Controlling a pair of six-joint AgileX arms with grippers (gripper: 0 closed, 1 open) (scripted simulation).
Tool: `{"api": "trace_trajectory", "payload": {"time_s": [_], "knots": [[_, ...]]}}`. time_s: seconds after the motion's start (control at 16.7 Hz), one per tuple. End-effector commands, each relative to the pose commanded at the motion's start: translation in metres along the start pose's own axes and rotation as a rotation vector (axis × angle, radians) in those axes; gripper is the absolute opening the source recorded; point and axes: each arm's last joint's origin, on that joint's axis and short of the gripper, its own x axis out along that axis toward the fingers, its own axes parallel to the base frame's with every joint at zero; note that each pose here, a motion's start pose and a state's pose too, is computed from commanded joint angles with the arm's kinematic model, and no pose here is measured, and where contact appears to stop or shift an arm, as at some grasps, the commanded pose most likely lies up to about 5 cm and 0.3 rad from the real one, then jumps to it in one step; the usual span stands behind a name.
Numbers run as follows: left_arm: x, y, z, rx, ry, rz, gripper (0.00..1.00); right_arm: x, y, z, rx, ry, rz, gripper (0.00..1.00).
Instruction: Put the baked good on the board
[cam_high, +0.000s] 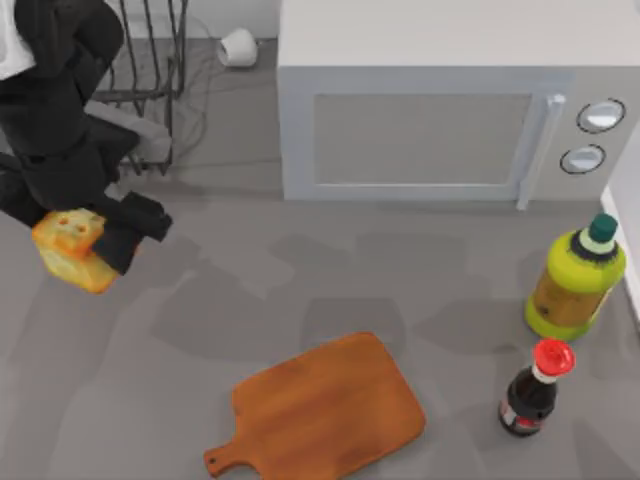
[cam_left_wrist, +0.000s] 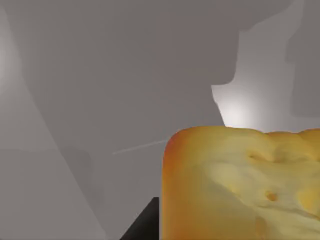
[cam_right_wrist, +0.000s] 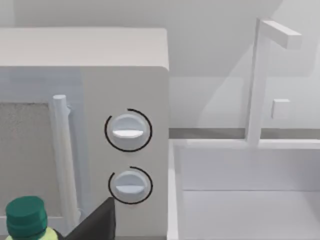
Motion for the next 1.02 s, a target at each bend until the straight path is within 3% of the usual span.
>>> {"api": "trace_trajectory", "payload": {"time_s": [0.3, 0.6, 0.78, 1.02], "knots": [[0.014, -0.097, 0.01, -0.247, 0.029, 0.008, 0.0, 0.0, 0.0, 0.0, 0.0, 0.0, 0.0, 1.0], [0.019, -0.182, -0.005, -0.425, 0.006, 0.015, 0.0, 0.0, 0.0, 0.0, 0.0, 0.0, 0.0, 1.0], [0.018, -0.21, -0.017, -0.464, -0.02, 0.007, 0.0, 0.0, 0.0, 0.0, 0.0, 0.0, 0.0, 1.0], [0.017, -0.219, -0.021, -0.473, -0.029, 0.003, 0.0, 0.0, 0.0, 0.0, 0.0, 0.0, 0.0, 1.0]]}}
